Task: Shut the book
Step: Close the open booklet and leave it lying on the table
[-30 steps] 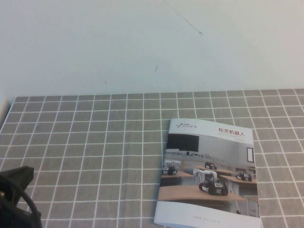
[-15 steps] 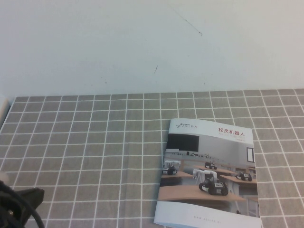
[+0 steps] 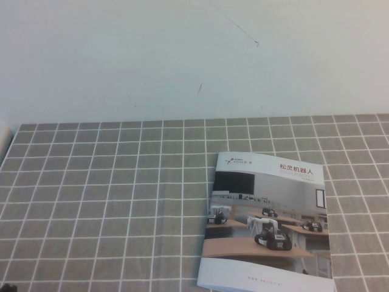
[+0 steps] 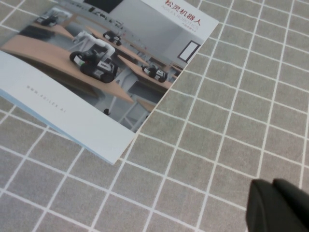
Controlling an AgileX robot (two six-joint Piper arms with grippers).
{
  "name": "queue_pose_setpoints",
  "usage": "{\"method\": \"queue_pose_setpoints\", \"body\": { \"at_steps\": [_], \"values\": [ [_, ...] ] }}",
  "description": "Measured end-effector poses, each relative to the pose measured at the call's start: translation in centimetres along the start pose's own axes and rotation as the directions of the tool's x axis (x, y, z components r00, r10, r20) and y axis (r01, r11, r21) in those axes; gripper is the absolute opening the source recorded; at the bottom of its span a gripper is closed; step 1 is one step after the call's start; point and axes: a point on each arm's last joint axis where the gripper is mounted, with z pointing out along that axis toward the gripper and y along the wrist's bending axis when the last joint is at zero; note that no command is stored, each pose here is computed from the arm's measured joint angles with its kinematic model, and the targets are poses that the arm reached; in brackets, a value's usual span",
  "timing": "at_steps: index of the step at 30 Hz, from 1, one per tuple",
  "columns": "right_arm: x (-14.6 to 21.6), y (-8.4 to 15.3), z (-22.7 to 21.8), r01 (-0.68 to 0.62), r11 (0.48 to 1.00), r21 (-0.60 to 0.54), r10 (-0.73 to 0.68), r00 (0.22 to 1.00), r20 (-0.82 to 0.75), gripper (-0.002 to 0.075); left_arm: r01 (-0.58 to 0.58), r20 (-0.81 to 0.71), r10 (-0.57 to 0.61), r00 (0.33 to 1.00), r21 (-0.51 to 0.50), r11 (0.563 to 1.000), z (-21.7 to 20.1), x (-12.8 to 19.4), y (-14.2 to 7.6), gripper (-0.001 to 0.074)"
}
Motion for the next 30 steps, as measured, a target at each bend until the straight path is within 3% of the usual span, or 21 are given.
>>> {"method": "queue_pose_setpoints", "body": {
  "at_steps": [3,9,15,20,30],
  "values": [
    [0.0,0.0,0.0,0.000,1.000,0.000,0.000,1.000,0.000,-0.0003,0.006,-0.028,-0.006,1.000,0.001,1.000,-0.1,1.8,-0.3,-0.0004],
    [0.0,0.0,0.0,-0.002,1.000,-0.001,0.002,1.000,0.002,-0.0003,-0.024,-0.070,0.024,0.997,-0.004,1.000,-0.3,2.1,-0.3,-0.0004],
    [0.0,0.0,0.0,-0.003,1.000,-0.003,0.003,1.000,0.003,-0.0003,0.018,-0.072,-0.023,0.997,-0.075,0.997,-0.4,2.2,0.3,-0.0004],
    [0.0,0.0,0.0,-0.003,1.000,-0.003,0.003,1.000,0.003,-0.0003,0.128,-0.067,-0.137,0.988,-0.129,0.983,-0.4,2.3,0.7,-0.0004],
    [0.0,0.0,0.0,-0.003,1.000,-0.002,0.003,1.000,0.004,-0.0003,0.125,-0.065,-0.131,0.989,-0.093,0.988,-0.4,2.2,0.4,-0.0004]
  ]
}}
